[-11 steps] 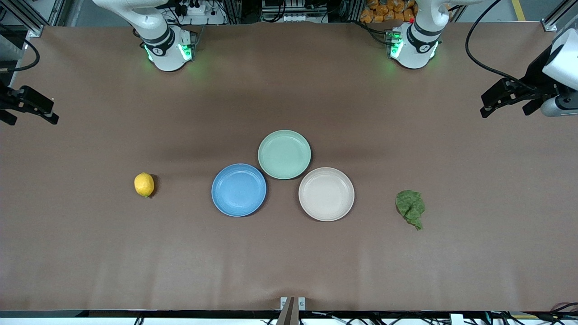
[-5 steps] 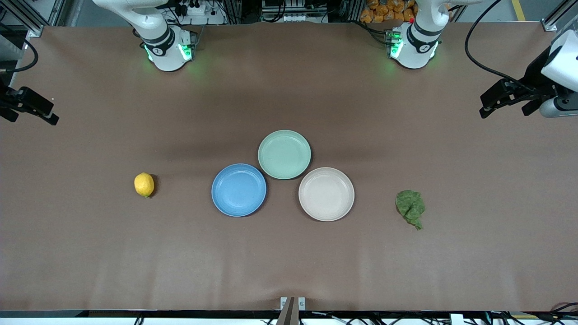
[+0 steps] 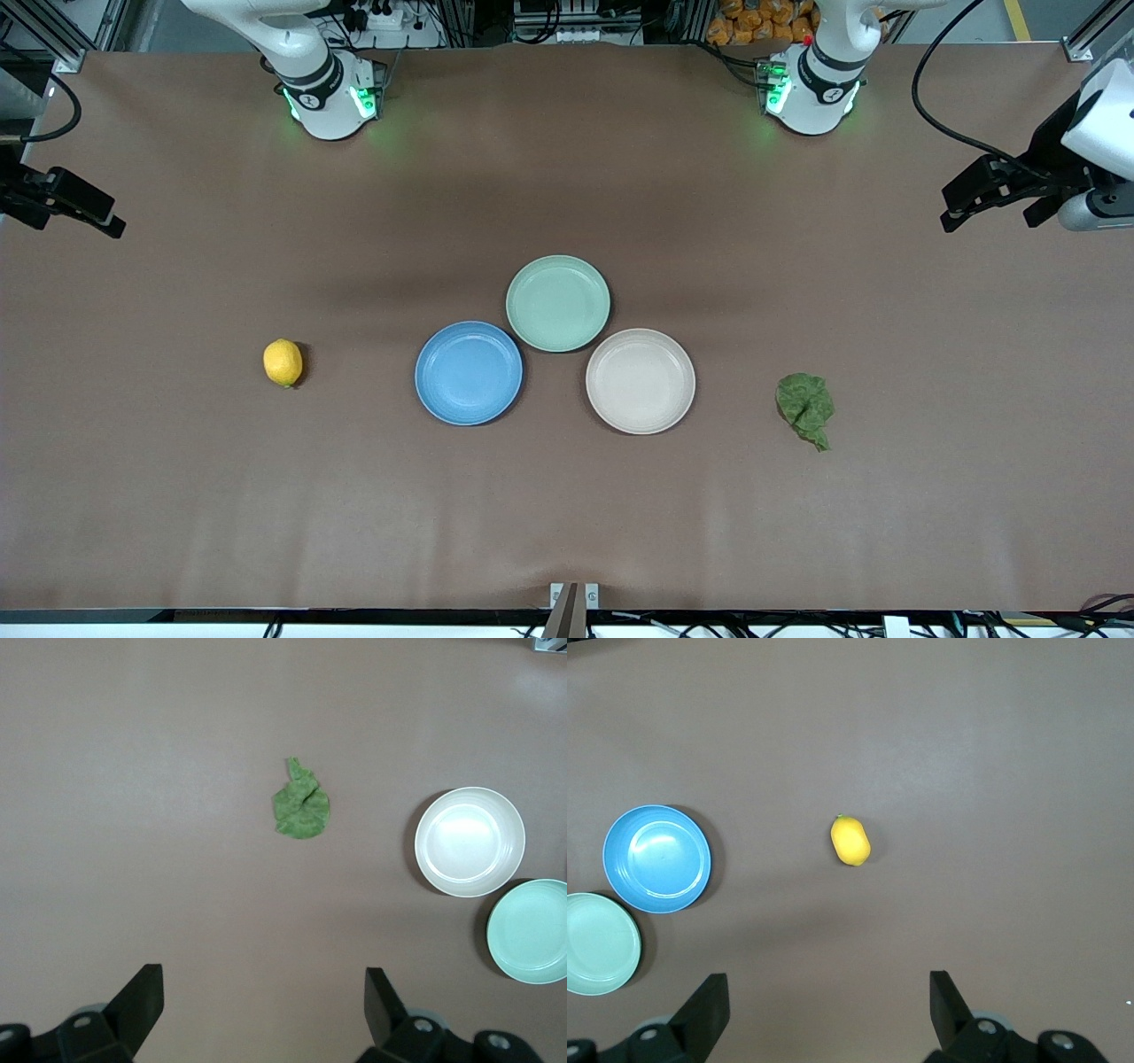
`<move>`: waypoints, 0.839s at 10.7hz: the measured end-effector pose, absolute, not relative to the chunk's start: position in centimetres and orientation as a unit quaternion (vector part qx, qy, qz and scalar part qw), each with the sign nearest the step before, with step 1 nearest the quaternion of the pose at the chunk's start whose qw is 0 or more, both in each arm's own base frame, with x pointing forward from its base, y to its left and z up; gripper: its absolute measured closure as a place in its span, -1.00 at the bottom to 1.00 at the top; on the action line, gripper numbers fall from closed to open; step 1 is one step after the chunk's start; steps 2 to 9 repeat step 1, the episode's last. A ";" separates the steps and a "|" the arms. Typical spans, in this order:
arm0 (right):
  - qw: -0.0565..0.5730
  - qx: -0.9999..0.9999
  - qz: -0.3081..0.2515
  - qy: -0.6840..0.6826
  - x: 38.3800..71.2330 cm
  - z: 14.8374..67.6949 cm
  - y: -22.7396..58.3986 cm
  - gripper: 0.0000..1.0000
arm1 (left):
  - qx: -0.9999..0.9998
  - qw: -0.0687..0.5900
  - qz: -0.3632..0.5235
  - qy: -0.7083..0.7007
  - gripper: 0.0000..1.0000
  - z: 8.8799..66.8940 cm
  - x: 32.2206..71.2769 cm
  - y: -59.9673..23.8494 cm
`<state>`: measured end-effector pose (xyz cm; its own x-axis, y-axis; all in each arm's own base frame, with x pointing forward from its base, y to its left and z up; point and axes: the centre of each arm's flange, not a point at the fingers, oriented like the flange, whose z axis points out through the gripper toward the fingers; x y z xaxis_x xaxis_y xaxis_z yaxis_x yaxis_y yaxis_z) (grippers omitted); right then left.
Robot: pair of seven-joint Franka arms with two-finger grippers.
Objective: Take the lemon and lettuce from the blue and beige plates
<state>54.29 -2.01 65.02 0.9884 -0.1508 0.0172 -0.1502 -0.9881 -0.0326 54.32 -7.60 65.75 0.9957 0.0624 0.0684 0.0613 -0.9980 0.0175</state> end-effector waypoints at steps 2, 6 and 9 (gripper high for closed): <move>0.016 -0.997 -0.010 0.076 54.3 65.0 -2.0 -1.00 | 0.999 0.008 0.034 0.031 -1.00 65.8 54.3 -7.6; 0.016 -0.997 -0.010 0.076 54.3 65.0 -2.0 -1.00 | 0.999 0.008 0.034 0.031 -1.00 65.8 54.3 -7.6; 0.016 -0.997 -0.010 0.076 54.3 65.0 -2.0 -1.00 | 0.999 0.008 0.034 0.031 -1.00 65.8 54.3 -7.6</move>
